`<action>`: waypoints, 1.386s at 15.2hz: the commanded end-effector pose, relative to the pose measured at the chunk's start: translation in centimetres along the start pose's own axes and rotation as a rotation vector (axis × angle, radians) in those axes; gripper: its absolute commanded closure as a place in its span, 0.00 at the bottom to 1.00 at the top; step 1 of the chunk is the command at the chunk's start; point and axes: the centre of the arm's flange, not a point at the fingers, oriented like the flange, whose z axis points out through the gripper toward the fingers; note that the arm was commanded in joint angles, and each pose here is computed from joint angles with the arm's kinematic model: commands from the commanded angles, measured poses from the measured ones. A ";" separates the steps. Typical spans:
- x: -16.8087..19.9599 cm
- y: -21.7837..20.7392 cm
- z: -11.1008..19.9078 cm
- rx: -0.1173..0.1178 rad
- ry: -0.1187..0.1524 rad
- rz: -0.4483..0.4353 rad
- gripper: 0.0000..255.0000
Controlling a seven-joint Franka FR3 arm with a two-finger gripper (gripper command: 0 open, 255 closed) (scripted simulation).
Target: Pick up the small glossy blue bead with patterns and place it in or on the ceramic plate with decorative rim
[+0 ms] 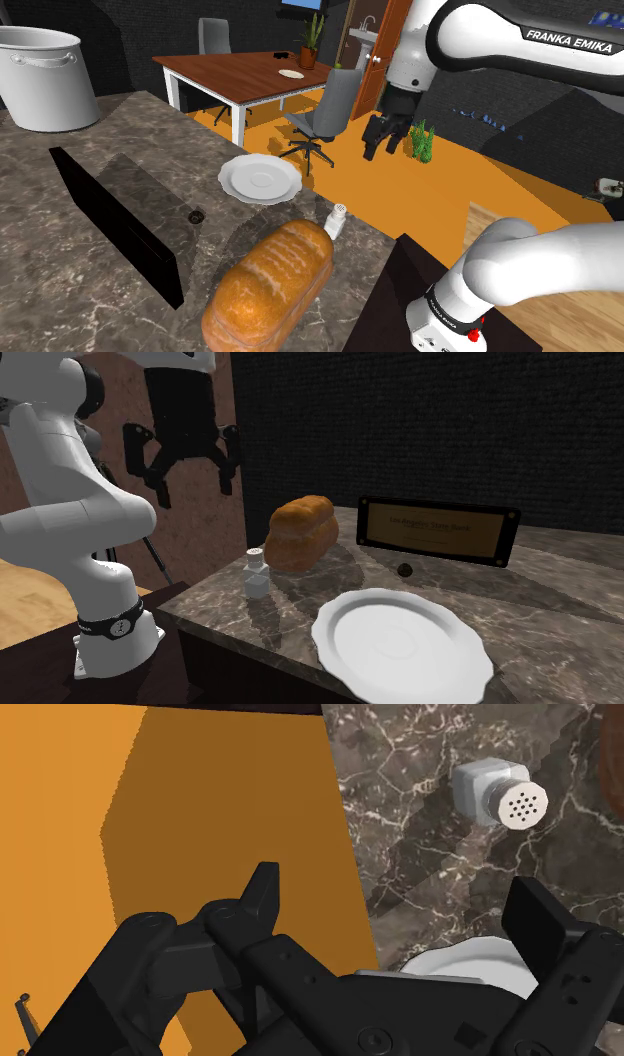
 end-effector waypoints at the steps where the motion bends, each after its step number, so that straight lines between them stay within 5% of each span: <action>1: 0.5 -2.6 1.1 -0.001 0.005 0.025 0.00; 21: 10.5 -25.3 10.2 -0.016 0.040 0.249 0.00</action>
